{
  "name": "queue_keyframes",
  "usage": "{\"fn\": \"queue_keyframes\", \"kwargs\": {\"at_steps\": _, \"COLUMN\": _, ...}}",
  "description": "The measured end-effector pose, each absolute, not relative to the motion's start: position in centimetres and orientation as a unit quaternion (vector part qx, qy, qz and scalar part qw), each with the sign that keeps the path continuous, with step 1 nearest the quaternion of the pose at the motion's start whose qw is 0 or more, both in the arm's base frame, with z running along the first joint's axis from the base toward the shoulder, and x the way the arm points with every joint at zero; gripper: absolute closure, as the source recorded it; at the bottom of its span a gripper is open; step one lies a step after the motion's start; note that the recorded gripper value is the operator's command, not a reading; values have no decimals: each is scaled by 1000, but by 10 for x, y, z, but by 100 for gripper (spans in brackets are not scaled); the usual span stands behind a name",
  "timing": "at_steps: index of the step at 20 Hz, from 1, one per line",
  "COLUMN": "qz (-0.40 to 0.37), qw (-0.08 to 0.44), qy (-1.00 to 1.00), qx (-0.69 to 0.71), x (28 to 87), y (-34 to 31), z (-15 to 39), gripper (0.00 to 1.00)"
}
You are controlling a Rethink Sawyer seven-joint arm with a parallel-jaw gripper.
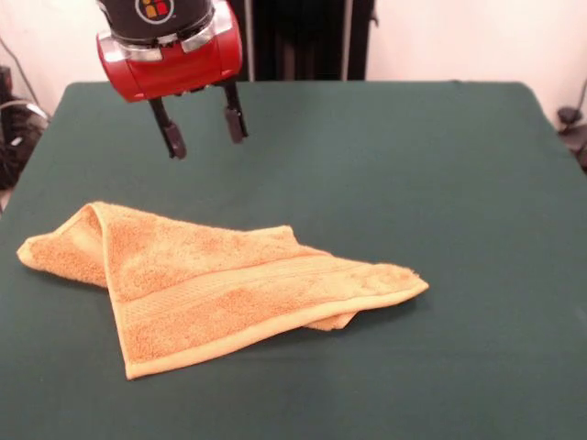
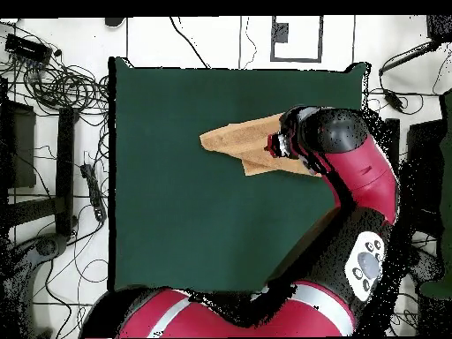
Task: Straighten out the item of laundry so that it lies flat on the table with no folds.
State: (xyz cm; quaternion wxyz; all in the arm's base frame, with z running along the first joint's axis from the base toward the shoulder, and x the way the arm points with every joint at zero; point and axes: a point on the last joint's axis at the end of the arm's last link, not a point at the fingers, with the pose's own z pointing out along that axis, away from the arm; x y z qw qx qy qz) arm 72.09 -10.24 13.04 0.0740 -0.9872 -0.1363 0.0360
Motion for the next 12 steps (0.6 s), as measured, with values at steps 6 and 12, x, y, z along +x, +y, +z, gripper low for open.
{"fn": "queue_keyframes", "kwargs": {"at_steps": 6, "qz": 121, "qw": 2, "qy": -273, "qx": -954, "x": 712, "y": -127, "z": 138, "gripper": 0}}
{"fn": "queue_keyframes", "kwargs": {"at_steps": 12, "qz": 161, "qw": -32, "qy": -354, "qx": -921, "x": 710, "y": -157, "z": 156, "gripper": 0}}
